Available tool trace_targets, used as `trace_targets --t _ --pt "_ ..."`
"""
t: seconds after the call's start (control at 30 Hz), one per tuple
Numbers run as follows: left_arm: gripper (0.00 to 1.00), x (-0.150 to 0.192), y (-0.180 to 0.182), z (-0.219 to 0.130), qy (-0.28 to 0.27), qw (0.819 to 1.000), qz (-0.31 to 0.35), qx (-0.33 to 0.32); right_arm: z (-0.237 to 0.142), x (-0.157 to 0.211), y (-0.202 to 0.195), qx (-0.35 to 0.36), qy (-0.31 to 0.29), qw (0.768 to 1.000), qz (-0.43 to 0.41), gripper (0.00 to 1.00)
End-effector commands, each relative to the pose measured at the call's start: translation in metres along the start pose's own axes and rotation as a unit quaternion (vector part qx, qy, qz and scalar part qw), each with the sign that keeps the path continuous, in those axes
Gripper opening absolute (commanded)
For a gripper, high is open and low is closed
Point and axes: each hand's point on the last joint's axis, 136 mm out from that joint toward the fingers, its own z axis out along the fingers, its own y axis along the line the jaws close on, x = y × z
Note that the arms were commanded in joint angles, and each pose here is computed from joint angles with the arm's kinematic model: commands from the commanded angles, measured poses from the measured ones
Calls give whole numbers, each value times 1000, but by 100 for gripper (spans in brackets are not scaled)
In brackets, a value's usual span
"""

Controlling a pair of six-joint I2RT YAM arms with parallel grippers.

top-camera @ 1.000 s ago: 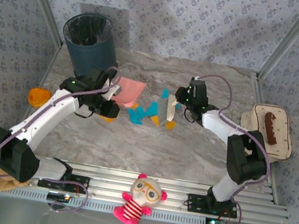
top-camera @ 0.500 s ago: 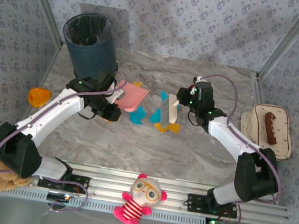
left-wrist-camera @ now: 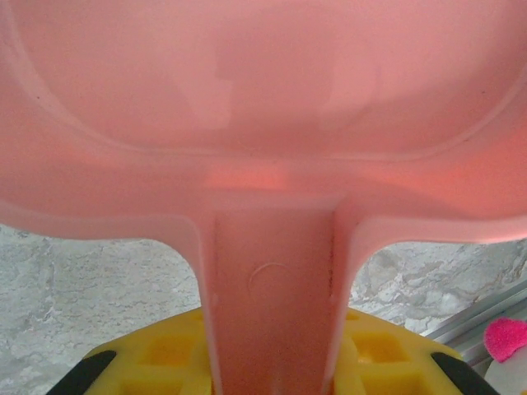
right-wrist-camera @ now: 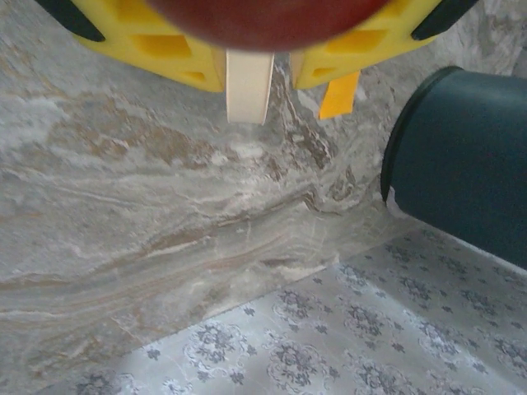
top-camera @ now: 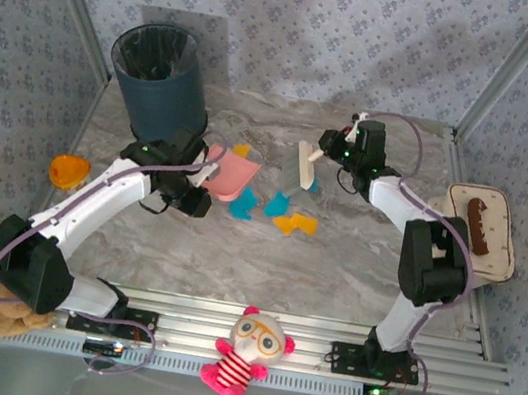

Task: Sweep away the paper scraps from the table

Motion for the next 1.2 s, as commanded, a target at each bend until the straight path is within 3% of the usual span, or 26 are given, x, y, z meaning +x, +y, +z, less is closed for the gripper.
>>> trace_targets --t 0.0,0.37,0.73,1.17 --pt "0 7 1 2 14 1000 13 -8 13 -24 13 -32 -24 999 25 0" --pt "0 14 0 6 28 999 28 -16 24 -6 -36 61 -16 997 53 0" --pt "0 15 -10 13 46 997 52 -13 -13 29 -69 121 10 991 53 0" --pt "0 23 -22 27 89 991 93 -27 -63 48 -62 149 15 989 12 0"
